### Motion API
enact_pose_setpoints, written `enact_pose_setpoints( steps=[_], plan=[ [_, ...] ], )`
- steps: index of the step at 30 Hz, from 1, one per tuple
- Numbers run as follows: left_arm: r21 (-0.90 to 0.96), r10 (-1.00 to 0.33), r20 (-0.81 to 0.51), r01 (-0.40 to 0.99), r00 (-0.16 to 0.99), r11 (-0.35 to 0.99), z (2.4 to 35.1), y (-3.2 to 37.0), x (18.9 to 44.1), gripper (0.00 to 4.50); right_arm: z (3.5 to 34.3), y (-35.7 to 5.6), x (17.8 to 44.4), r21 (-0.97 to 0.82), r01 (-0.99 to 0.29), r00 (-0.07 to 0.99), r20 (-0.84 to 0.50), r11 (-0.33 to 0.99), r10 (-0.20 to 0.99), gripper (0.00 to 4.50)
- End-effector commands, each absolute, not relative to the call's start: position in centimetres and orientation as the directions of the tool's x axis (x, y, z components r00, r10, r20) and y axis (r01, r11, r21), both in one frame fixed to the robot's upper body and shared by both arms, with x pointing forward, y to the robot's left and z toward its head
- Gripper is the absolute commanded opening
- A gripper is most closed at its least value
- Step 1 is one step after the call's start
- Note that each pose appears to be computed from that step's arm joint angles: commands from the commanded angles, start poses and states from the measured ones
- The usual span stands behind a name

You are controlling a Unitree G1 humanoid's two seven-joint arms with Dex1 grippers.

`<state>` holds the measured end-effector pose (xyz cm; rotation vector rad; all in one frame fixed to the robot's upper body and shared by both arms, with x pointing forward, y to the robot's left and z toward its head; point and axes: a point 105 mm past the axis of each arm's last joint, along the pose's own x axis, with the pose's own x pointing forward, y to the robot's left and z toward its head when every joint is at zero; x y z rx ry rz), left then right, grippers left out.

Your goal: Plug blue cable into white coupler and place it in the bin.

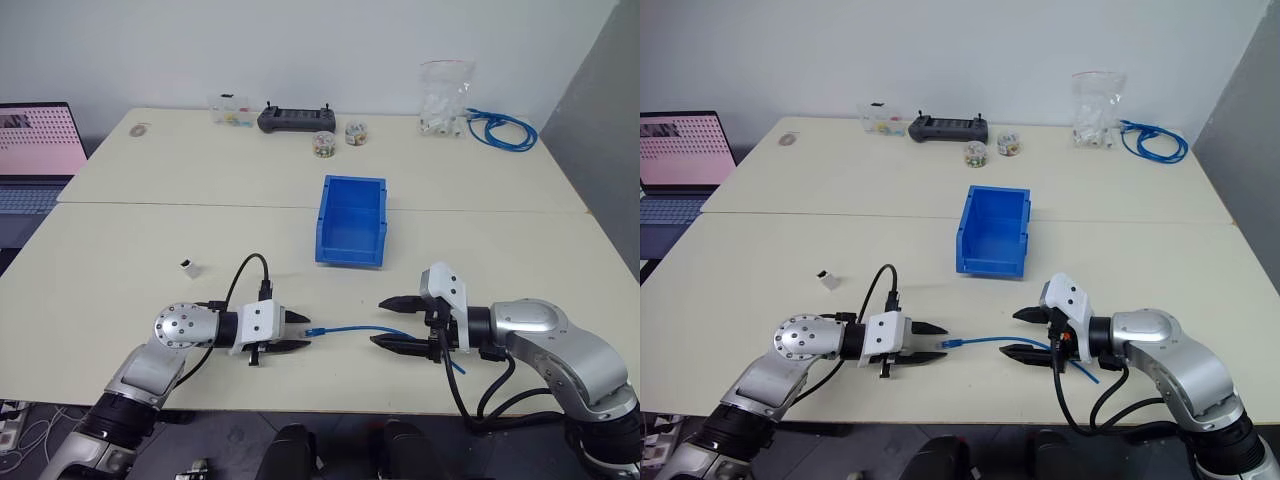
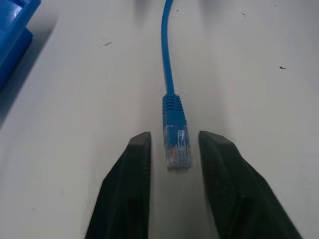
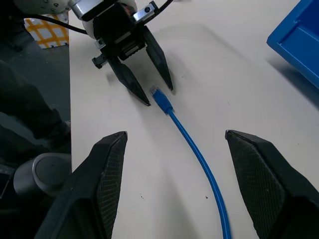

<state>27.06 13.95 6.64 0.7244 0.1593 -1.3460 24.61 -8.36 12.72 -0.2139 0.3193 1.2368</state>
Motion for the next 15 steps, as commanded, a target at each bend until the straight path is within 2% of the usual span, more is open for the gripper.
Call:
enact_pose_setpoints(
  steps=[1,3,9,11,15],
  plan=[
    [0.349,-0.775,-0.584,0.937,0.243,0.030,5.0,14.9,26.9,0.49,14.7,-8.0,24.5,-0.040,-0.951,0.304,-0.275,0.306,0.912,3.35],
    [0.340,-0.769,-0.593,0.940,0.239,0.029,5.0,15.0,26.9,0.23,14.9,-7.9,24.4,-0.068,-0.949,0.314,-0.268,0.307,0.911,3.35],
    [0.287,-0.768,-0.607,0.957,0.203,0.027,6.1,14.3,27.3,0.23,14.3,-7.8,22.5,-0.148,-0.950,0.305,-0.255,0.274,0.918,3.35],
    [0.234,-0.798,-0.571,0.970,0.193,0.067,7.1,13.4,27.7,0.23,14.0,-7.9,21.7,-0.079,-0.961,0.277,-0.269,0.266,0.922,3.35],
    [0.092,-0.849,-0.501,0.986,0.167,0.139,9.2,11.7,28.5,0.23,15.5,-7.6,20.7,0.032,-0.960,0.268,-0.172,0.277,0.948,3.35]
  ],
)
